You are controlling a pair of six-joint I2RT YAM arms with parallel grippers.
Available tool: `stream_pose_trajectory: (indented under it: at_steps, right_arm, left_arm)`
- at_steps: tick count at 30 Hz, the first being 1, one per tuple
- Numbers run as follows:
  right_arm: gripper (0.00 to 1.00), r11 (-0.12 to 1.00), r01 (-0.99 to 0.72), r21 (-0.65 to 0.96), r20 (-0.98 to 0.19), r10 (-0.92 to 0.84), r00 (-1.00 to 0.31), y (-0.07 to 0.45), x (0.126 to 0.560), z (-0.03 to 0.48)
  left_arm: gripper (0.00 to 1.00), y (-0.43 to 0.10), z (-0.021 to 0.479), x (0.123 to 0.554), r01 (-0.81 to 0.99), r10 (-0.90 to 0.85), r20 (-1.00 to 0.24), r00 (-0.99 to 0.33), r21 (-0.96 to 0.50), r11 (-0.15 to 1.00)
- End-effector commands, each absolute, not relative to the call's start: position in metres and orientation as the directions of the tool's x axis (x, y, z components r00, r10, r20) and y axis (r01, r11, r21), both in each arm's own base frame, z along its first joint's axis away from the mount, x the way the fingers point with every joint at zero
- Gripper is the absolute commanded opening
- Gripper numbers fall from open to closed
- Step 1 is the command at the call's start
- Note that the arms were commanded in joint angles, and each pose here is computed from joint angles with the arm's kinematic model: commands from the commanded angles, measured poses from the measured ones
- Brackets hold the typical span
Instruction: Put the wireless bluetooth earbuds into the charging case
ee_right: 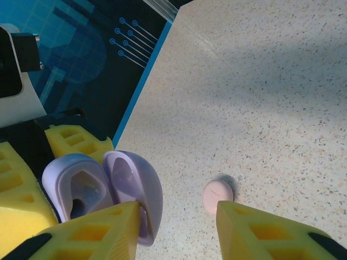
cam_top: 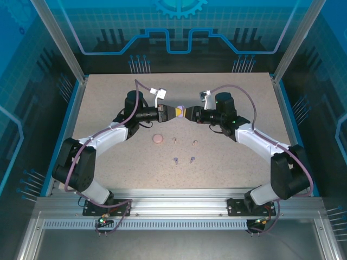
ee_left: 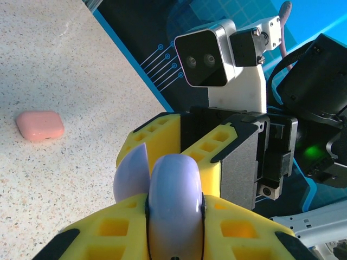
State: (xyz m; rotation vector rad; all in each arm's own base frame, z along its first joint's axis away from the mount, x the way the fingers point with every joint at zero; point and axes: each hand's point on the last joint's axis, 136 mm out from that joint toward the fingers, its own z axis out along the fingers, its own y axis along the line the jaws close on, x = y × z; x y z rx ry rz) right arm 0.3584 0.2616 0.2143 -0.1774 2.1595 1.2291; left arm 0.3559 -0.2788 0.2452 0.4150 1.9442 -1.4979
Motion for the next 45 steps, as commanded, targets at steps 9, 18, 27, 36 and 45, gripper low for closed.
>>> stream_pose_trajectory:
  at_steps: [9, 18, 27, 36, 45]
  right_arm:
    - [0.42, 0.509, -0.467, 0.723, -0.605, 0.141, -0.784, 0.272, 0.345, 0.215]
    - [0.36, 0.514, -0.459, 0.725, -0.599, 0.141, -0.788, 0.271, 0.346, 0.209]
    - [0.36, 0.515, -0.47, 0.717, -0.606, 0.127, -0.785, 0.269, 0.345, 0.206]
    - [0.23, 0.502, -0.474, 0.724, -0.604, 0.13, -0.786, 0.273, 0.353, 0.211]
    - [0.2, 0.484, -0.507, 0.714, -0.624, 0.11, -0.774, 0.283, 0.354, 0.223]
  left_arm:
    - [0.0, -0.283, 0.276, 0.348, 0.676, -0.121, -0.716, -0.688, -0.692, 0.252]
    - [0.0, -0.283, 0.277, 0.348, 0.677, -0.121, -0.716, -0.688, -0.693, 0.249]
    - [0.0, -0.284, 0.277, 0.348, 0.675, -0.115, -0.713, -0.692, -0.695, 0.247]
    - [0.0, -0.285, 0.277, 0.346, 0.672, -0.108, -0.707, -0.699, -0.701, 0.238]
    - [0.0, -0.286, 0.272, 0.345, 0.666, -0.101, -0.699, -0.708, -0.708, 0.236]
